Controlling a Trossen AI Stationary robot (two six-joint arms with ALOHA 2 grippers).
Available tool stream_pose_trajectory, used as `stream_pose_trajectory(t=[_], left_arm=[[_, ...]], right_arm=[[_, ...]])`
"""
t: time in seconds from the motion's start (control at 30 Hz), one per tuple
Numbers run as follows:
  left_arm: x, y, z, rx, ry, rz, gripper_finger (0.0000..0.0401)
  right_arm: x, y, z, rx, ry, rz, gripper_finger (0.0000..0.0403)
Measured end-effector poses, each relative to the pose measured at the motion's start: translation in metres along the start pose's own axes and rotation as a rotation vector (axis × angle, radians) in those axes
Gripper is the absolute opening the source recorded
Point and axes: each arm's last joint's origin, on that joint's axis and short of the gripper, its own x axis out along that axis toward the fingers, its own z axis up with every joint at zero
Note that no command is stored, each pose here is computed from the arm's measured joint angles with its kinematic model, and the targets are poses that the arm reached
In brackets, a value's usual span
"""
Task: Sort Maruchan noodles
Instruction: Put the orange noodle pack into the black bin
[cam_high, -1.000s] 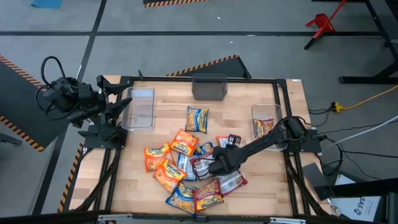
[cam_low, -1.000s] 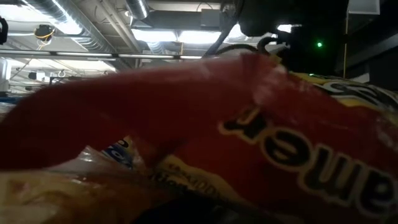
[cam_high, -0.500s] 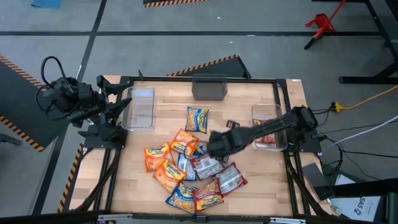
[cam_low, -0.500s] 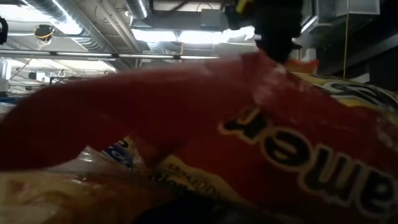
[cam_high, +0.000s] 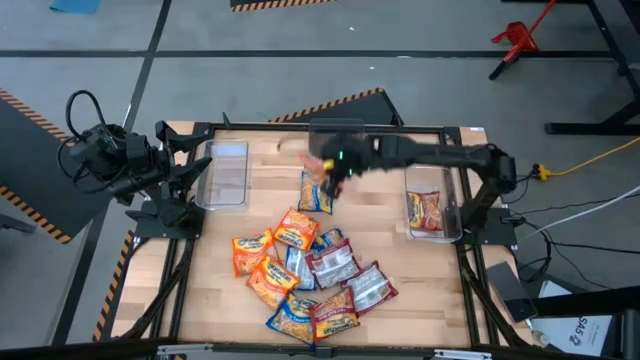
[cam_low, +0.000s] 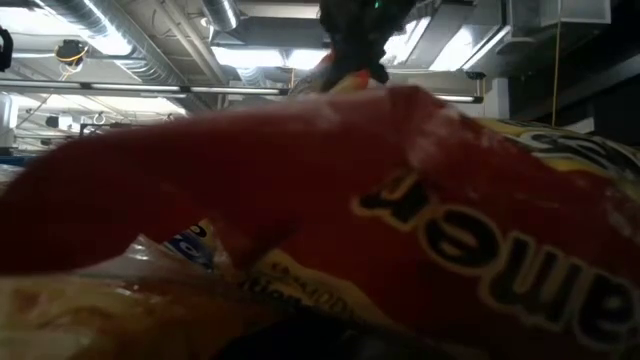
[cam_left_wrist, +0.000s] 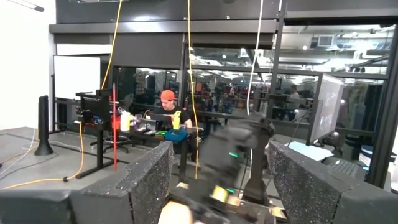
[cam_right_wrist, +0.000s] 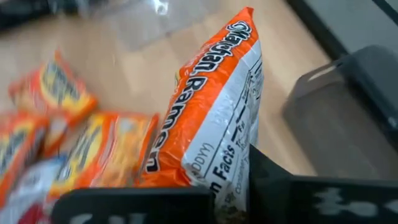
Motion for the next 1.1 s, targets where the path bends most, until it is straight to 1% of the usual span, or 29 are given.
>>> stream_pose_trajectory(t=[0.17, 0.27, 0.4, 0.57, 0.67, 0.73, 0.93, 1.1], left_arm=[[0.000, 0.000, 0.000, 0.000, 0.000, 0.001, 0.0258], [0.000, 0.000, 0.000, 0.000, 0.000, 0.000, 0.0258], [0.000, 0.001, 0.000, 0.000, 0.013, 0.030, 0.0258], [0.000, 0.002, -0.001, 0.000, 0.036, 0.084, 0.0258], [0.000, 0.003, -0.001, 0.000, 0.039, 0.093, 0.0258], [0.000, 0.003, -0.001, 0.000, 0.040, 0.093, 0.0258], [0.000, 0.003, -0.001, 0.000, 0.040, 0.094, 0.0258], [0.000, 0.003, -0.001, 0.000, 0.040, 0.094, 0.0258]], right_arm=[[0.003, -0.062, 0.016, 0.109, -0.096, 0.052, 0.0014], [0.004, -0.096, 0.016, 0.186, -0.125, 0.030, 0.0008], [0.008, -0.130, 0.006, 0.269, -0.113, -0.023, 0.0007], [0.012, -0.152, -0.006, 0.327, -0.080, 0.031, 0.0011], [0.016, -0.164, -0.018, 0.392, -0.046, 0.006, 0.0008], [0.018, -0.173, -0.024, 0.457, -0.034, -0.008, 0.0007], [0.024, -0.194, -0.045, 0.613, -0.007, -0.037, 0.0020], [0.026, -0.206, -0.056, 0.699, 0.006, -0.053, 0.0022]])
